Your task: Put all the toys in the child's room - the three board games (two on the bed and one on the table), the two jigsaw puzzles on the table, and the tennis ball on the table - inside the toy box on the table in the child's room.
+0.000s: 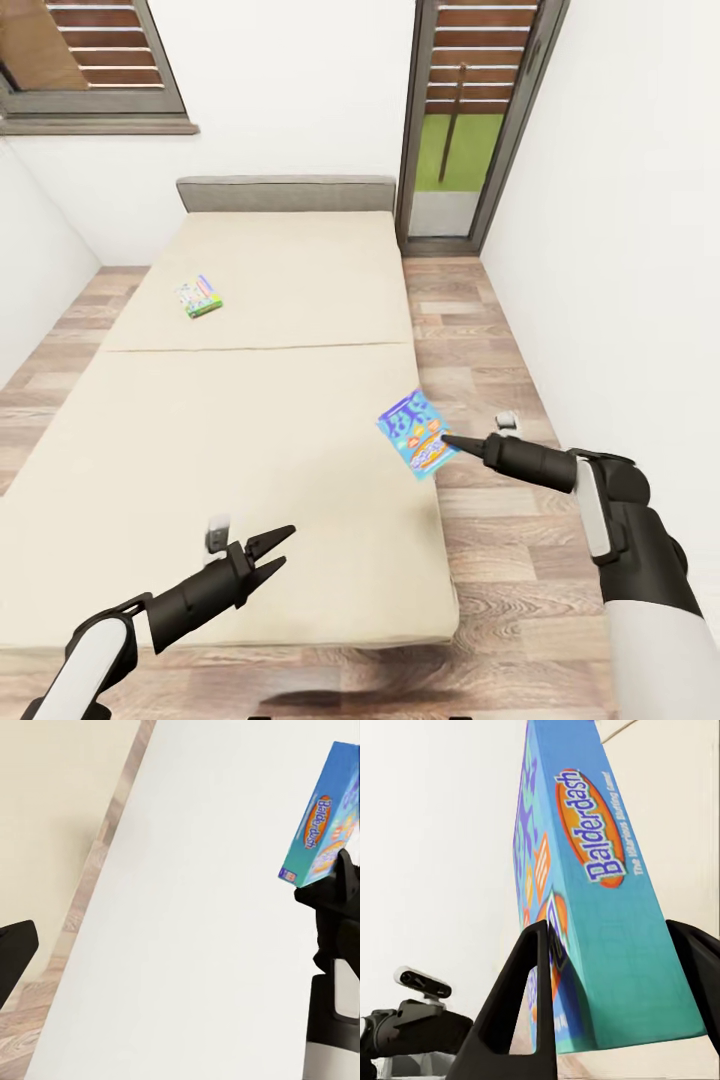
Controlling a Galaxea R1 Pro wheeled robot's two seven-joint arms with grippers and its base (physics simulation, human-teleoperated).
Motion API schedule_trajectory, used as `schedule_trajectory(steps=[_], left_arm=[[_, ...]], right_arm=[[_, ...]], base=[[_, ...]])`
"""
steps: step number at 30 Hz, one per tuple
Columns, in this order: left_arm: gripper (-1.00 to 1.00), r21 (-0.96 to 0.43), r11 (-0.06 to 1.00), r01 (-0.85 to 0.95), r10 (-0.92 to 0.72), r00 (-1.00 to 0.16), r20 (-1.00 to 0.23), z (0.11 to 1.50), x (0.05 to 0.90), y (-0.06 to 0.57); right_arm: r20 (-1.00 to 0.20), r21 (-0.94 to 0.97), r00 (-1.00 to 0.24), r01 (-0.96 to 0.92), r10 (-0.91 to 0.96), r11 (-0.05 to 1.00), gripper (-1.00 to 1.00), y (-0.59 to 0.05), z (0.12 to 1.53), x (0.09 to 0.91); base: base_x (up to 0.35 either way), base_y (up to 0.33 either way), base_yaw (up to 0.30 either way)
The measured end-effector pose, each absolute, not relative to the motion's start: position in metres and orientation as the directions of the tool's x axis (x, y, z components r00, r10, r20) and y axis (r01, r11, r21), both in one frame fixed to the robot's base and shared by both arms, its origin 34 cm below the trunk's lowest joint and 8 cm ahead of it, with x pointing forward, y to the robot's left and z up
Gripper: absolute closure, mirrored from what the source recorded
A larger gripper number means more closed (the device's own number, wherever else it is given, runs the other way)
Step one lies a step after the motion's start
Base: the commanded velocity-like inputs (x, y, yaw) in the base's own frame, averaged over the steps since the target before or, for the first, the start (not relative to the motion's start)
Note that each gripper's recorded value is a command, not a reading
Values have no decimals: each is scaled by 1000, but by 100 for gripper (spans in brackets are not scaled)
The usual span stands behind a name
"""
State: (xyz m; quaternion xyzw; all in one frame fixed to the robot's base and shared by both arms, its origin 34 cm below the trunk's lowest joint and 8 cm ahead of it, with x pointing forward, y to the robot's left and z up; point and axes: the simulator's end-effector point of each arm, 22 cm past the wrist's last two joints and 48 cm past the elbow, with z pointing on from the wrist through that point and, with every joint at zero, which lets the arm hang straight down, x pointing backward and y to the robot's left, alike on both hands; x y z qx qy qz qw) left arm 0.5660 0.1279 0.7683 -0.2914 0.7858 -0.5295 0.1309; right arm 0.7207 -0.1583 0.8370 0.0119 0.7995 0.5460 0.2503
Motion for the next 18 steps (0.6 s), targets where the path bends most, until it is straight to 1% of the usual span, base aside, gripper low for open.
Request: schedule_trajectory(steps=[5,18], left_arm=[[-100,-911,271,-312,-599,-795,95,778,567,129],[-100,-913,276,-300,-602,-795,79,801,567,130]], right_arm=[[-384,865,-880,-236,280,443,100,-147,835,722],[-398,851,-876,-243,272,465,100,-140,858,721]], base=[[0,0,0],[0,0,0]])
